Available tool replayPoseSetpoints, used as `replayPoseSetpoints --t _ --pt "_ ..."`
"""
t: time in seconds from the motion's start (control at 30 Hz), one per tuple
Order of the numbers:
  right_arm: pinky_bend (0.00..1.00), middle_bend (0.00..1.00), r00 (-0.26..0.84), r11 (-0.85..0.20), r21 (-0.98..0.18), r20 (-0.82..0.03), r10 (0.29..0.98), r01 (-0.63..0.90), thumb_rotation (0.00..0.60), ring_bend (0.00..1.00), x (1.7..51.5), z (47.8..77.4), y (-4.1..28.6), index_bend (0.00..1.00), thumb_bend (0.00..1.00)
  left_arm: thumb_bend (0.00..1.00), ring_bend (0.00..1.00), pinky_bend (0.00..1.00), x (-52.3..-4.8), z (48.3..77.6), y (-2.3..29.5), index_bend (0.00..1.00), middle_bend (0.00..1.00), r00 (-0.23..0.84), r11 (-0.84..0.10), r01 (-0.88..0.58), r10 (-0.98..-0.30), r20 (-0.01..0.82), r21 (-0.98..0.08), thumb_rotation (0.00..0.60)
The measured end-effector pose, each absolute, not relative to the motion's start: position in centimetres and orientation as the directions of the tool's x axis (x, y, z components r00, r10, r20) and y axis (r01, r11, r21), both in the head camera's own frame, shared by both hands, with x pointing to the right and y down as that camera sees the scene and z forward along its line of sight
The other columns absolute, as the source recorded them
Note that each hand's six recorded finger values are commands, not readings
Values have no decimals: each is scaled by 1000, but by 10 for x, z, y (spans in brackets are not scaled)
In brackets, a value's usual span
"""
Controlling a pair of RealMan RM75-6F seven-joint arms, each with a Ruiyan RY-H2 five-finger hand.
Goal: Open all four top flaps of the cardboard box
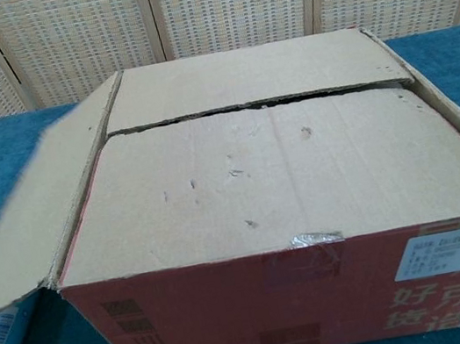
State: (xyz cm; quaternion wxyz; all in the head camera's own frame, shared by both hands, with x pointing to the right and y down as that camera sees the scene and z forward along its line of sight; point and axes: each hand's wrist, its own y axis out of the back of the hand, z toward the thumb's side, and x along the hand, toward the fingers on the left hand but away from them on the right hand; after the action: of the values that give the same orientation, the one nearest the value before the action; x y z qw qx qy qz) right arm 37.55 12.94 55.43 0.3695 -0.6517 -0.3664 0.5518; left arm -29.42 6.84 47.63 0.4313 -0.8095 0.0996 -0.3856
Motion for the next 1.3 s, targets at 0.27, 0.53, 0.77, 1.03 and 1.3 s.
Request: replayPoseSetpoints --t 0.27,0.53,0.77,1.03,1.3 --pt "0 27 116 -460 -885 -451 885 70 600 0 376 556 131 70 716 395 236 164 -290 496 71 246 330 667 -593 147 -532 522 -792 129" --pt "0 26 119 -462 -884 -452 884 68 600 0 375 557 132 69 710 386 9 83 -272 518 72 103 59 651 -546 98 -597 468 -832 130" --pt "0 27 119 -459 -886 -450 885 68 600 0 373 556 131 65 713 383 0 0 -255 534 71 17 0 639 -550 94 -606 474 -830 287" --pt "0 27 111 -462 -884 -453 885 70 600 0 376 559 131 64 712 380 0 0 -231 549 76 0 0 650 -563 118 -578 492 -818 396" --pt "0 27 104 -464 -882 -456 884 78 600 0 381 562 130 64 713 341 0 0 -211 564 80 0 0 647 -561 137 -574 502 -817 396"
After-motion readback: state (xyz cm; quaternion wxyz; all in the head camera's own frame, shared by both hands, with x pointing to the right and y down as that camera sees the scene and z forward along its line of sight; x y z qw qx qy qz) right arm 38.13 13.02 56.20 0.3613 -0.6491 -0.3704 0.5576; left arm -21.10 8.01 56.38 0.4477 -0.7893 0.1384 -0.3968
